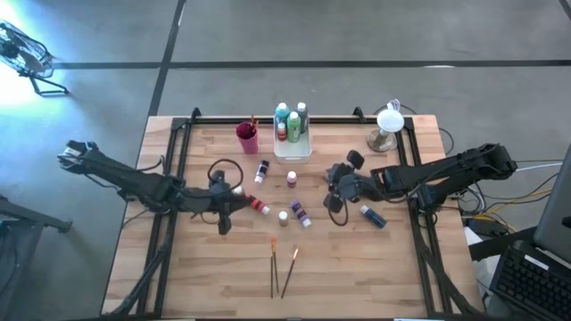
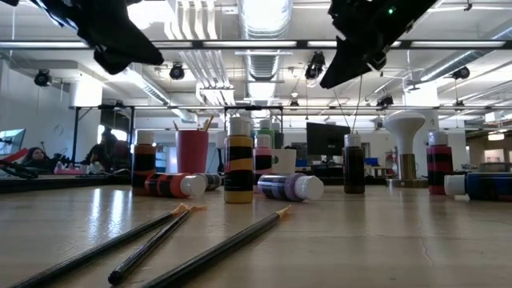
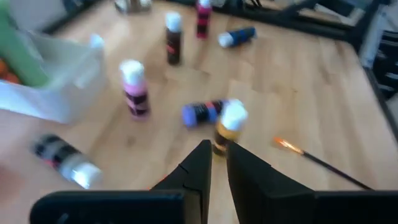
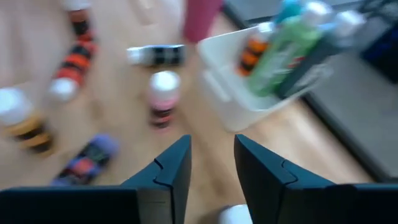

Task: Pick & Place Paint Supplies
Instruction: Put the gold paint brush into the pink cup

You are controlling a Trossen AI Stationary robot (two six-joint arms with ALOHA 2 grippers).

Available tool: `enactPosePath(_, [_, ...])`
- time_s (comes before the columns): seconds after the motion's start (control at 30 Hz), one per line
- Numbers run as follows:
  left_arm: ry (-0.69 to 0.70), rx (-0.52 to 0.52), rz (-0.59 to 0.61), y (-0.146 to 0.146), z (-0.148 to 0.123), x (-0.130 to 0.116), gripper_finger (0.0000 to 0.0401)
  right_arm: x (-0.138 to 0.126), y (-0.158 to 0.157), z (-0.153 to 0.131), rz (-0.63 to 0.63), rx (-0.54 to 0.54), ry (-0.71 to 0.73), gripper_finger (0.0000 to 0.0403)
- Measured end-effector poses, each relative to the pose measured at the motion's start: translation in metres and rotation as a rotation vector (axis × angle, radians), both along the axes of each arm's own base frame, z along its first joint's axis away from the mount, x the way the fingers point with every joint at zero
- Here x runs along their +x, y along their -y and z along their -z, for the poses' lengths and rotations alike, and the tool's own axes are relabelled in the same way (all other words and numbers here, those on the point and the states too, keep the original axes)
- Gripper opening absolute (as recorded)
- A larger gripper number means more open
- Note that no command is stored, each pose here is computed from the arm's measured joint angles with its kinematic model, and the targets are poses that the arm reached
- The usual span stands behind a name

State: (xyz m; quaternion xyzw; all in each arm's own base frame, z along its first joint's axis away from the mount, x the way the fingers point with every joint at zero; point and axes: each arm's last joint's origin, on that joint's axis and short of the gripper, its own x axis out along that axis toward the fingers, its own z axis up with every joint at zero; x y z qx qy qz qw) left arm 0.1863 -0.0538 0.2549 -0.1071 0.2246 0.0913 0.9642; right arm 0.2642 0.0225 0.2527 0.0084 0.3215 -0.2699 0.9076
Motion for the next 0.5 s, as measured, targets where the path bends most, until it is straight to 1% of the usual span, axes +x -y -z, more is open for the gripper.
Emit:
enactPosePath(0.1, [-0.016,-0.061,0.05,0.002,0.001,0.0,0.0065,0.003,-0.004,0.0,-0.119,0.099,0.005,0.0136])
enactPosePath(0.17, [-0.015,-0.088,0.036,0.003,0.002,0.001,0.0076,0.005,-0.01,-0.001,-0.264,0.178,0.001,0.0145])
enactPosePath(0.23, [-0.028,-0.099,0.019,0.003,0.005,0.003,0.0092,0.008,-0.015,-0.004,-0.411,0.223,0.025,0.0152])
enactPosePath(0.3, [-0.045,-0.095,0.014,0.005,0.008,0.006,0.011,0.012,-0.019,-0.008,-0.504,0.239,0.07,0.0158])
enactPosePath(0.37, [-0.067,-0.088,0.012,0.006,0.012,0.009,0.0129,0.015,-0.022,-0.011,-0.56,0.231,0.1,0.0162])
enactPosePath(0.5, [-0.103,-0.09,0.01,0.008,0.02,0.014,0.0157,0.015,-0.024,-0.013,-0.607,0.189,0.11,0.017])
